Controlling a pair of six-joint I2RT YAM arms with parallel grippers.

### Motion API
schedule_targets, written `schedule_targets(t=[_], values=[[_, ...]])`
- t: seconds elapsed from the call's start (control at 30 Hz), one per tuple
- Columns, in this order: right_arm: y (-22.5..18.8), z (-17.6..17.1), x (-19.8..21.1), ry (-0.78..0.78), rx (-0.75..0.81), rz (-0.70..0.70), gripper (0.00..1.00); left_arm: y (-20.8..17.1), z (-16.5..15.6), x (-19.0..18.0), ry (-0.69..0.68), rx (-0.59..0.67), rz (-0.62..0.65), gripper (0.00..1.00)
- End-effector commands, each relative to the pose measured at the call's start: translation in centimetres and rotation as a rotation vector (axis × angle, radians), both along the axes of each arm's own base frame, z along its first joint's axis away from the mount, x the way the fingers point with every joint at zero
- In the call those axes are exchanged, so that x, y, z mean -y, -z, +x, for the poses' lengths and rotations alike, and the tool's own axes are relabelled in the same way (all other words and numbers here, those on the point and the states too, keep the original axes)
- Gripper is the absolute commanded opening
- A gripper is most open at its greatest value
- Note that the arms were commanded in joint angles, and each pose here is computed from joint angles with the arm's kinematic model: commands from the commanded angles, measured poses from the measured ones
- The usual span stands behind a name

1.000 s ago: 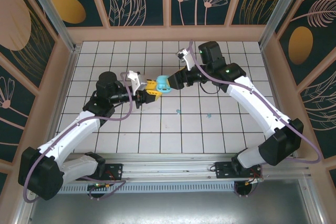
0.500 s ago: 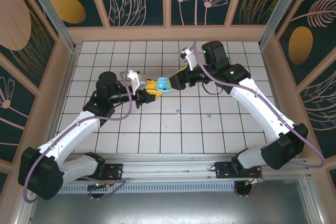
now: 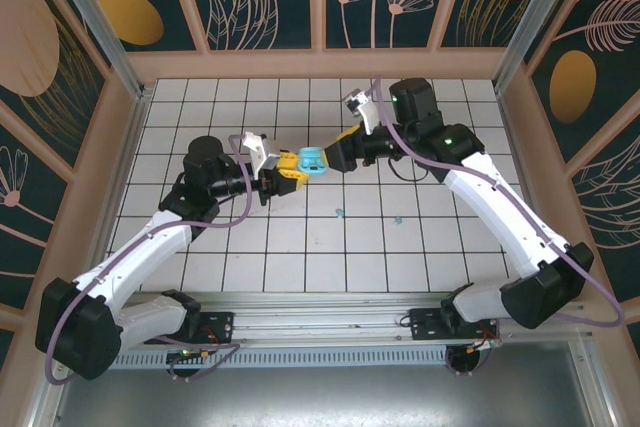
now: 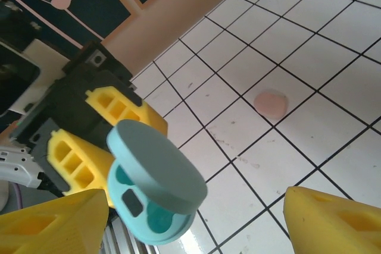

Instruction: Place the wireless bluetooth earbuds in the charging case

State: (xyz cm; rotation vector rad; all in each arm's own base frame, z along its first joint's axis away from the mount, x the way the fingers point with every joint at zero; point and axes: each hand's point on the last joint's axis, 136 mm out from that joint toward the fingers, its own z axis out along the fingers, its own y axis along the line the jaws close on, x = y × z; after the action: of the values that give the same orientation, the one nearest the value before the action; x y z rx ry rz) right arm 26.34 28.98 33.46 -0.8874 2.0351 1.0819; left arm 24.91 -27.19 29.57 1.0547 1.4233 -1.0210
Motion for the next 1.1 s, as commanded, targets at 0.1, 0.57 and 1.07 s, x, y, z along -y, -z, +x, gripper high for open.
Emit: schedule_targets(t=[0.1, 0.57, 1.07], values=[[-2.5, -0.5, 0.8, 0.028, 0.045, 0.048, 0.78, -0.2, 0.5, 0.0, -0.02, 0.006, -0.019, 0.0], [3.4, 5.0, 11.8, 0.681, -0.193, -0.118, 0.79, 0.3, 0.7, -0.4, -0.038, -0.004, -0.018, 0.0], [22.6, 1.0, 20.4, 1.014, -0.668, -0.169, 0.56, 0.5, 0.7, -0.4, -0.03, -0.006, -0.019, 0.0]])
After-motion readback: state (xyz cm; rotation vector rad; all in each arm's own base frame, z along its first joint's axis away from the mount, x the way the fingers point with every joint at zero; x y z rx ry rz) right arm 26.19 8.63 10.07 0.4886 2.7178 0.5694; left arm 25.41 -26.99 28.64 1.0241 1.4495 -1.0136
